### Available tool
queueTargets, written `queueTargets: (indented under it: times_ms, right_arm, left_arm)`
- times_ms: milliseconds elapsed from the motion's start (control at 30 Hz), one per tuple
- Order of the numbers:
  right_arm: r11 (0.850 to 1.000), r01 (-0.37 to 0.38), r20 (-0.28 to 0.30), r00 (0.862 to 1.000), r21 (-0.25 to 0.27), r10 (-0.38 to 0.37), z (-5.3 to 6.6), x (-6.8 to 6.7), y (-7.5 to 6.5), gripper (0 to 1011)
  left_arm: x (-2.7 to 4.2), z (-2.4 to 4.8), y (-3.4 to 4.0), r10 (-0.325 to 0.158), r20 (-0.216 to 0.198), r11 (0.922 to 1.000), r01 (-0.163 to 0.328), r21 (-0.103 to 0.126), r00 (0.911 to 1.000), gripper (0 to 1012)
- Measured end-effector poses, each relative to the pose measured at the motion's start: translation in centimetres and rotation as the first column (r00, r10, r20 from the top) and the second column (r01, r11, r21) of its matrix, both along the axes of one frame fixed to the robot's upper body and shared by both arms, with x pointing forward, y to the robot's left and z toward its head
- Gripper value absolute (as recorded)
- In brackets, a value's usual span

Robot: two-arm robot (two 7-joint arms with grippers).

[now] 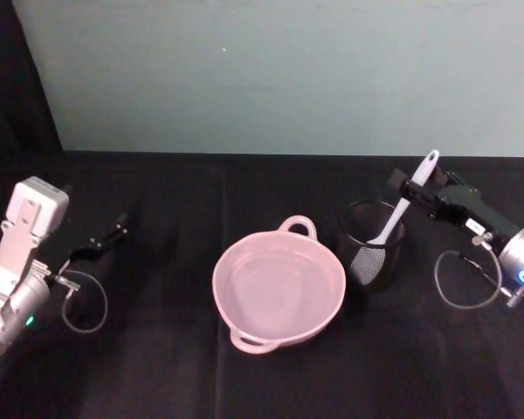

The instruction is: Use the one hand to pick up the spoon and stir the clear water in the bowl.

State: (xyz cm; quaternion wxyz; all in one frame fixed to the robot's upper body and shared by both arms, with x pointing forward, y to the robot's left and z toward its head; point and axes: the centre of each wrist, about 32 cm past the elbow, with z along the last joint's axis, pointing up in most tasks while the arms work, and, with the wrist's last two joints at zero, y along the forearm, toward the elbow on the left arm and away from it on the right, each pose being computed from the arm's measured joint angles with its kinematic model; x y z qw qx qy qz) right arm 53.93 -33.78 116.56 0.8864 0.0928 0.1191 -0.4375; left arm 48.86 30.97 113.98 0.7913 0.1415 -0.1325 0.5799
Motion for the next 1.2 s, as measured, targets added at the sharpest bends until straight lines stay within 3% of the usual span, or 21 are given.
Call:
queueTargets:
  times_ms: [333, 433, 567, 733, 800, 867, 1000, 1200]
  right_arm:
    - [0.982, 0.045, -0.004, 0.999, -0.185, -0.046, 0.9, -0.5, -0.3, 1002]
    - [0.961, 0.056, 0.018, 0.998, -0.270, -0.053, 1.5, -1.0, 0.0, 1000]
    - [0.939, 0.068, 0.045, 0.997, -0.336, -0.056, 2.2, -1.9, 0.2, 1000]
    - [0.899, 0.108, 0.094, 0.993, -0.425, -0.075, 3.3, -4.4, 0.5, 1000]
    - [0.894, 0.116, 0.100, 0.992, -0.433, -0.081, 3.3, -4.8, 0.5, 1002]
    - [0.882, 0.144, 0.128, 0.987, -0.448, -0.097, 3.3, -6.0, 0.5, 1000]
    - [0.855, 0.238, 0.244, 0.960, -0.461, -0.136, 2.3, -8.1, 0.2, 1000]
    - [0.840, 0.323, 0.324, 0.927, -0.437, -0.188, 0.2, -8.9, -0.4, 1000]
  left_arm:
    - [0.00, 0.00, 0.00, 0.000, 0.000, 1.0000, 0.000, 0.000, 1.0000, 1005]
    - [0.00, 0.00, 0.00, 0.000, 0.000, 1.0000, 0.000, 0.000, 1.0000, 1005]
    - [0.00, 0.00, 0.00, 0.000, 0.000, 1.0000, 0.000, 0.000, 1.0000, 1005]
    - [0.00, 0.00, 0.00, 0.000, 0.000, 1.0000, 0.000, 0.000, 1.0000, 1005]
    - [0.00, 0.00, 0.00, 0.000, 0.000, 1.0000, 0.000, 0.000, 1.0000, 1005]
    - [0.00, 0.00, 0.00, 0.000, 0.000, 1.0000, 0.000, 0.000, 1.0000, 1005]
    - [0.00, 0.00, 0.00, 0.000, 0.000, 1.0000, 0.000, 0.000, 1.0000, 1005]
    - [0.00, 0.00, 0.00, 0.000, 0.000, 1.0000, 0.000, 0.000, 1.0000, 1005]
